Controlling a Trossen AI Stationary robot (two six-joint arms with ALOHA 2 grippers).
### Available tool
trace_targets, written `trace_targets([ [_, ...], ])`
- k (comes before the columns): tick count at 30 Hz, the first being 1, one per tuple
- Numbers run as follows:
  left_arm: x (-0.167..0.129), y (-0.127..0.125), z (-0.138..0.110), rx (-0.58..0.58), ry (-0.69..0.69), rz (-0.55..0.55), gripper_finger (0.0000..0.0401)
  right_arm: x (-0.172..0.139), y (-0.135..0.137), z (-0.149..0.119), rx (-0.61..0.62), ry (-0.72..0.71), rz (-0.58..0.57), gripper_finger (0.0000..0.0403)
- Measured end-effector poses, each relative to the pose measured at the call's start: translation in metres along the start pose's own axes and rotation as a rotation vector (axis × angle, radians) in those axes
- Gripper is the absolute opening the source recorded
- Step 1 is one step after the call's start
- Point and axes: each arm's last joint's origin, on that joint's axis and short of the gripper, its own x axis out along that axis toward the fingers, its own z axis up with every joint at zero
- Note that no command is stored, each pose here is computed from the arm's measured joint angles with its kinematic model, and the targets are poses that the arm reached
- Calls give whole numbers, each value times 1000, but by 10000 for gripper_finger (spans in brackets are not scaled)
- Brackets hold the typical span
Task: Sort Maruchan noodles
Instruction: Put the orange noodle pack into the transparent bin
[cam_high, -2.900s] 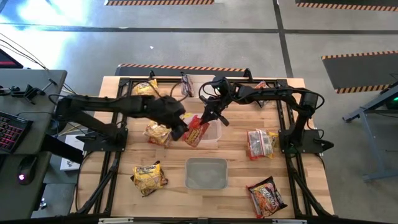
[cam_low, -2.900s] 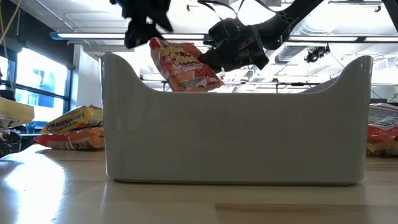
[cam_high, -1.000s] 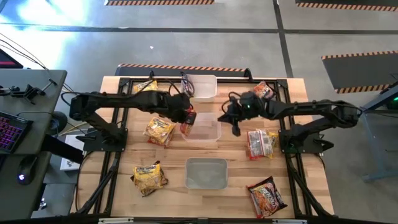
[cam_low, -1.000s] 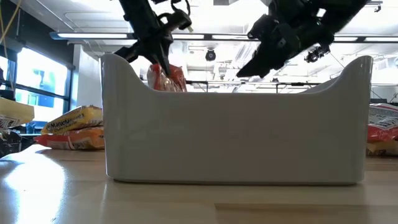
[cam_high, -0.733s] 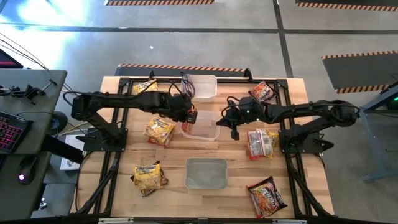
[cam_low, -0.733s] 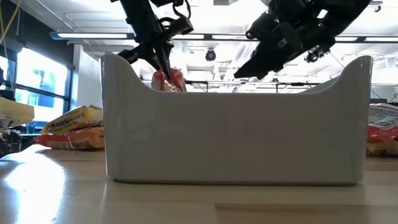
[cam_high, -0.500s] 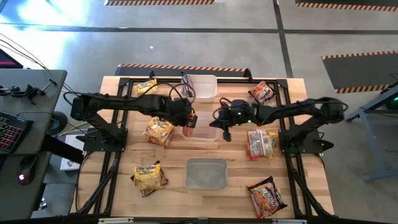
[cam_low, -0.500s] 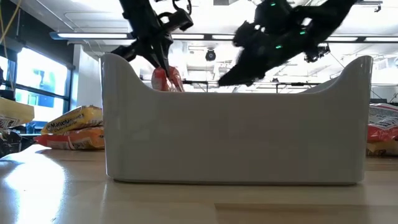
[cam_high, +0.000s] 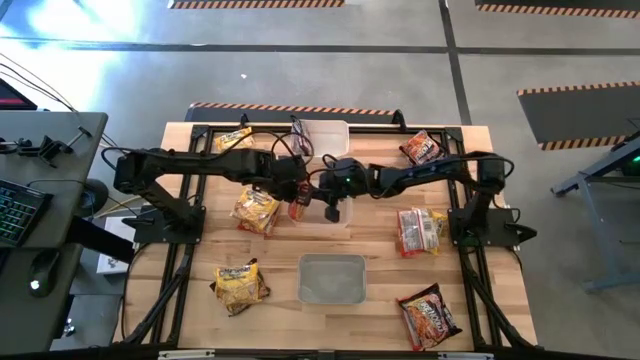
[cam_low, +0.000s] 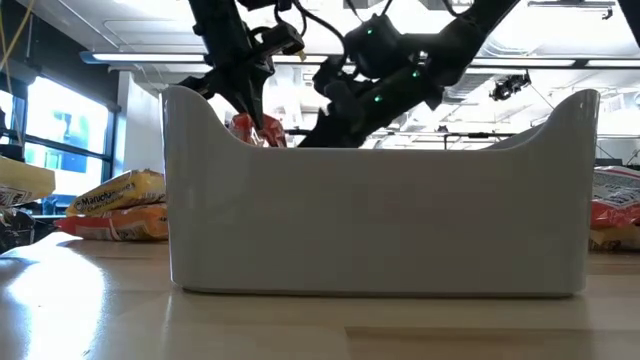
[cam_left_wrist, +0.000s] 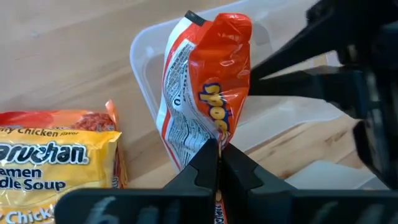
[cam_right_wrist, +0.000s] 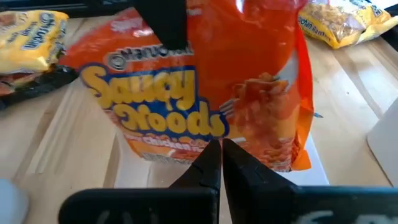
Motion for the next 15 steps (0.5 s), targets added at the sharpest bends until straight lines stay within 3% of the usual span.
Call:
trace_targets([
  [15,0,-2,-3,9,8,-7,0,2,-4,1,10,-14,-2,0],
])
